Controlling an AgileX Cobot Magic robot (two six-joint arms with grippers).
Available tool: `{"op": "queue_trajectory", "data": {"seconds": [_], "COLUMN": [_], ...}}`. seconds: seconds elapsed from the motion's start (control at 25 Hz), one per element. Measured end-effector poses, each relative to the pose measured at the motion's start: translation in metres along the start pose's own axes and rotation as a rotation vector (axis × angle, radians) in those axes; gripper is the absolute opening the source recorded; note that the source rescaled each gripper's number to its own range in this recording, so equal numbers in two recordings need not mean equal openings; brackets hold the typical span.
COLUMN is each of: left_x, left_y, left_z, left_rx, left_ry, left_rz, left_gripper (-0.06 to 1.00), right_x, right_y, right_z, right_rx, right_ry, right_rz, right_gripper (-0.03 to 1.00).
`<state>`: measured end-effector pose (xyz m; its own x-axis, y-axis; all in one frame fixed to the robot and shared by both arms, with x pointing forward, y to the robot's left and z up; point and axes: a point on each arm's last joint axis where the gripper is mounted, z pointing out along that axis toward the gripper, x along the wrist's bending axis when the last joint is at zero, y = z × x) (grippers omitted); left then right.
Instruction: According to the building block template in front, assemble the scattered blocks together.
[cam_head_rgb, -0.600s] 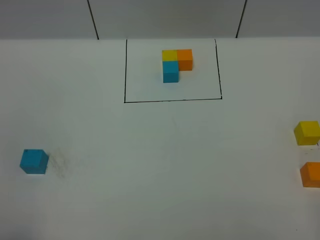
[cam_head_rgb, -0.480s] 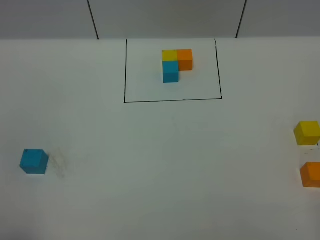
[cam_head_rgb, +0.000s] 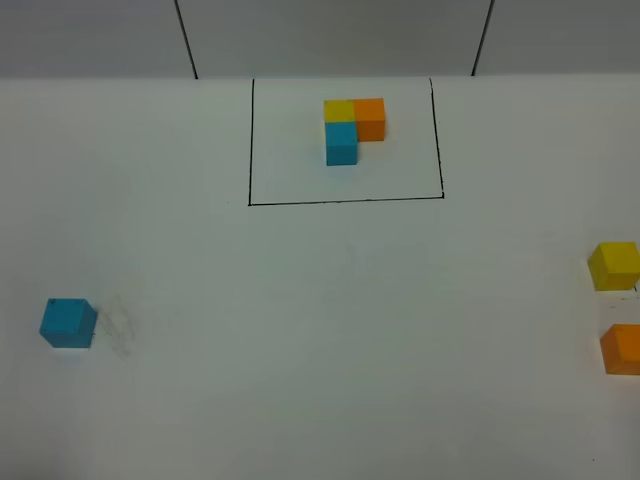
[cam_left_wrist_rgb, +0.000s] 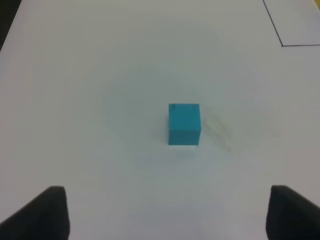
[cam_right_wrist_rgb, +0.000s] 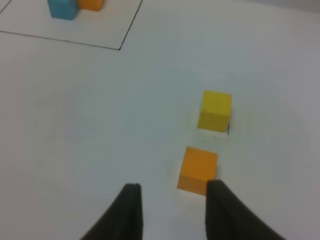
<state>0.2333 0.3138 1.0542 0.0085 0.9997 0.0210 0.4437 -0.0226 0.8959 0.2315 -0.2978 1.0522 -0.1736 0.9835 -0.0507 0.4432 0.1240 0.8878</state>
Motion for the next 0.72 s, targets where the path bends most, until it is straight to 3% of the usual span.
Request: {"op": "queue_trajectory", "data": {"seconds": [0.48, 0.72], "left_x": [0.0, -0.002], "left_y": [0.0, 0.021], "left_z": [0.0, 0.018], "left_rx": [0.001, 0.135], "left_ry": [-0.003, 0.021], "left_rz": [-0.011, -0.11], "left_gripper": [0.69, 0.69], "right_x": [0.0, 0.0], "right_y": [0.0, 0.0], "right_z": [0.0, 0.0], "right_rx": [0.0, 0.0], "right_ry": [0.0, 0.0], "right_rz": [0.0, 0.0], "right_gripper": [0.0, 0.0]}}
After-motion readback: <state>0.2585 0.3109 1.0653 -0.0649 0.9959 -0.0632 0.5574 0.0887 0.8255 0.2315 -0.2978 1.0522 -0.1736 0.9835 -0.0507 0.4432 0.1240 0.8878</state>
